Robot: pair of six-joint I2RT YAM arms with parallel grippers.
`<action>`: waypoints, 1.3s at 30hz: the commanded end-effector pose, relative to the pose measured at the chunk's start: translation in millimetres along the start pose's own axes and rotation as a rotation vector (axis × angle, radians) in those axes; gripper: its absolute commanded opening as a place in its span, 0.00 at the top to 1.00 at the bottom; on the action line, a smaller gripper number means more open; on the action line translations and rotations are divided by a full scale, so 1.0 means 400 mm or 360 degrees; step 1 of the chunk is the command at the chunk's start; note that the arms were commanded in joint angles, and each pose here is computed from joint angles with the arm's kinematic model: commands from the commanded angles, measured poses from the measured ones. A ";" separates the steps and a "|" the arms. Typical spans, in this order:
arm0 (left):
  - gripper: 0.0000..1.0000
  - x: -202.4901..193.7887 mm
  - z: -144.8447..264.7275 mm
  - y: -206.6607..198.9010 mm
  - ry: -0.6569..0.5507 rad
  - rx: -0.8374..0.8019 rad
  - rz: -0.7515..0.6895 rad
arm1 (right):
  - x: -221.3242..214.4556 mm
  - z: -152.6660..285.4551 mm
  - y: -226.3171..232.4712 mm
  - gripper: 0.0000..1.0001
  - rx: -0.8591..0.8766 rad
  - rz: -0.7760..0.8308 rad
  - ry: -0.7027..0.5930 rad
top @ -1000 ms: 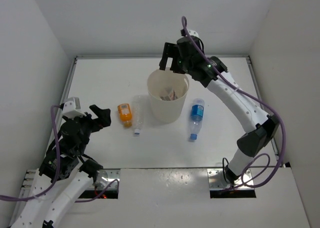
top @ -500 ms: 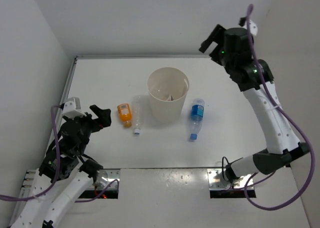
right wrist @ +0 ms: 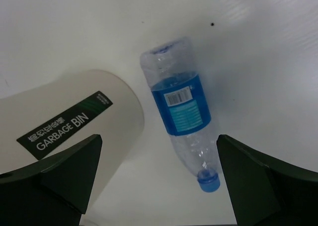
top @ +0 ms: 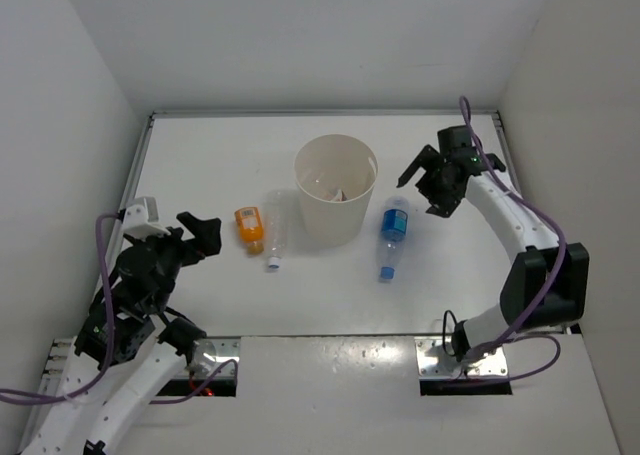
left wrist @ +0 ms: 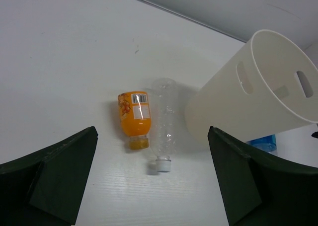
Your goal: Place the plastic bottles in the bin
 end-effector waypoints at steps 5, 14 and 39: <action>0.00 0.011 0.006 -0.012 -0.0046 -0.0079 0.0015 | -0.031 -0.072 0.003 0.00 0.0133 0.0132 0.0173; 0.00 0.013 0.011 -0.012 -0.0057 -0.0088 0.0019 | -0.107 -0.163 -0.030 0.00 0.0082 0.0172 0.0381; 0.00 0.013 0.011 -0.012 -0.0057 -0.0088 0.0019 | 0.107 0.067 -0.004 0.72 -0.0318 0.0199 -0.0172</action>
Point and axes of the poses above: each gripper's point midway between its finger pads, its own z axis back along the fingers, its own y axis along the line the jaws close on, x = y × z, the point moved 9 cm from there along z, back along the fingers, and after that the axes turned 10 degrees about z, right-handed, at the moved point
